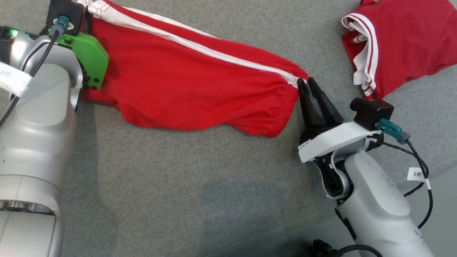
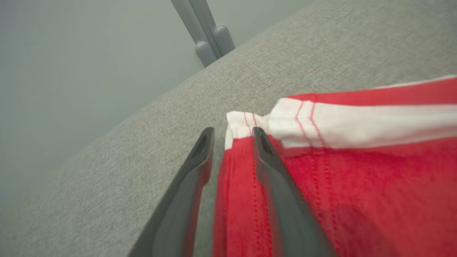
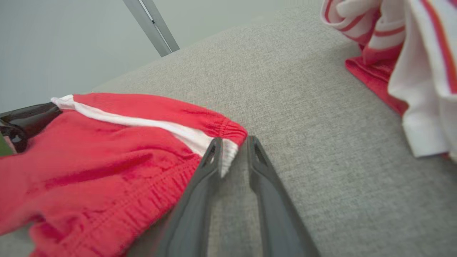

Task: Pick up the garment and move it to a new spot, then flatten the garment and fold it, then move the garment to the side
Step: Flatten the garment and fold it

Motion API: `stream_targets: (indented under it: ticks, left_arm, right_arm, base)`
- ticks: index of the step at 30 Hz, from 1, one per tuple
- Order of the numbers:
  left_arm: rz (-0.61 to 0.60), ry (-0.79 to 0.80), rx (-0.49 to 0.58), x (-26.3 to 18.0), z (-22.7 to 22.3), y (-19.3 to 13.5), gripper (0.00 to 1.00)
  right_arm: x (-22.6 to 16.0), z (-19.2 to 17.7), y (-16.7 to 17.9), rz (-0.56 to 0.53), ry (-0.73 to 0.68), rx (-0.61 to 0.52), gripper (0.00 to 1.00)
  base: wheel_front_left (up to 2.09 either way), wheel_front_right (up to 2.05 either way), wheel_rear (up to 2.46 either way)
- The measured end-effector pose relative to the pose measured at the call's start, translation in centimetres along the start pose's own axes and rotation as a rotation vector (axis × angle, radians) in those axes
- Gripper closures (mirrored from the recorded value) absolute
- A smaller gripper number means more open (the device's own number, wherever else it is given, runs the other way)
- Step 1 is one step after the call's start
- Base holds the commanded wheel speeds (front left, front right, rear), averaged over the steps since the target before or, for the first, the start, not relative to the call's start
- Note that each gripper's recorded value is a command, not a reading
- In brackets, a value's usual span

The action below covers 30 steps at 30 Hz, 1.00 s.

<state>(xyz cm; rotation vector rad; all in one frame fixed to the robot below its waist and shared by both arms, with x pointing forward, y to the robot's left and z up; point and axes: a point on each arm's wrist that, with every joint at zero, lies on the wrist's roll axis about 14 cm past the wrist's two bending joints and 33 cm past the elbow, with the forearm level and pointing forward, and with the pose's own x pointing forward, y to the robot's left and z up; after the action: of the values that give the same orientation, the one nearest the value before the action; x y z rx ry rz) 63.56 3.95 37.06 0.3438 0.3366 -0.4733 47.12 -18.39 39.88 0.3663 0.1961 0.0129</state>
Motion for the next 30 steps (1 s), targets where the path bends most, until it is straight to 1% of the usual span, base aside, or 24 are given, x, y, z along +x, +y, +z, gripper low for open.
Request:
stream_targets:
  ticks: [6, 12, 17, 20, 22, 24, 25, 26, 27, 28, 30]
  left_arm:
    - [0.010, -0.044, -0.036, -0.6, 0.8, 0.1, 0.00]
    - [0.029, -0.095, -0.136, -1.9, 2.2, 0.3, 0.00]
    - [0.053, -0.059, -0.247, -4.2, 0.3, 0.0, 0.00]
    - [0.068, 0.016, -0.308, -5.7, -2.1, -0.1, 0.00]
    - [0.077, 0.060, -0.325, -6.7, -3.1, -0.1, 0.00]
    - [0.076, 0.072, -0.326, -6.9, -3.3, -0.2, 0.00]
    - [0.070, 0.081, -0.328, -7.0, -3.5, -0.5, 0.23]
    - [0.063, 0.085, -0.329, -7.0, -3.5, -0.7, 0.63]
    - [0.055, 0.085, -0.338, -7.0, -3.4, -1.0, 0.97]
    - [0.043, 0.092, -0.339, -7.1, -3.4, -1.3, 1.00]
    - [0.024, 0.105, -0.353, -7.3, -3.5, -2.1, 1.00]
  right_arm:
    - [0.4, 2.2, -0.3, -0.006, -0.067, -0.034, 0.00]
    - [-0.8, 5.1, -1.8, -0.055, -0.159, -0.102, 0.00]
    - [-2.7, 6.0, -2.9, -0.100, -0.187, -0.109, 0.00]
    - [-3.3, 6.2, -2.8, -0.101, -0.195, -0.110, 0.00]
    - [-3.7, 6.8, -2.5, -0.097, -0.210, -0.112, 0.00]
    - [-3.9, 6.9, -2.6, -0.099, -0.214, -0.114, 0.00]
    - [-4.0, 7.0, -2.6, -0.099, -0.215, -0.115, 0.00]
    - [-4.1, 7.0, -2.6, -0.100, -0.217, -0.115, 0.00]
    - [-4.2, 7.1, -2.6, -0.100, -0.219, -0.115, 0.00]
    - [-4.3, 7.2, -2.6, -0.101, -0.220, -0.114, 0.00]
    - [-4.5, 7.2, -2.6, -0.103, -0.220, -0.113, 0.00]
  base:
    - [0.00, 0.00, 0.00]
    - [0.00, 0.00, 0.00]
    - [0.00, 0.00, 0.00]
    - [0.00, 0.00, 0.00]
    - [0.00, 0.00, 0.00]
    - [0.00, 0.00, 0.00]
    - [0.00, 0.00, 0.00]
    - [0.00, 0.00, 0.00]
    - [0.00, 0.00, 0.00]
    - [0.00, 0.00, 0.00]
    - [0.00, 0.00, 0.00]
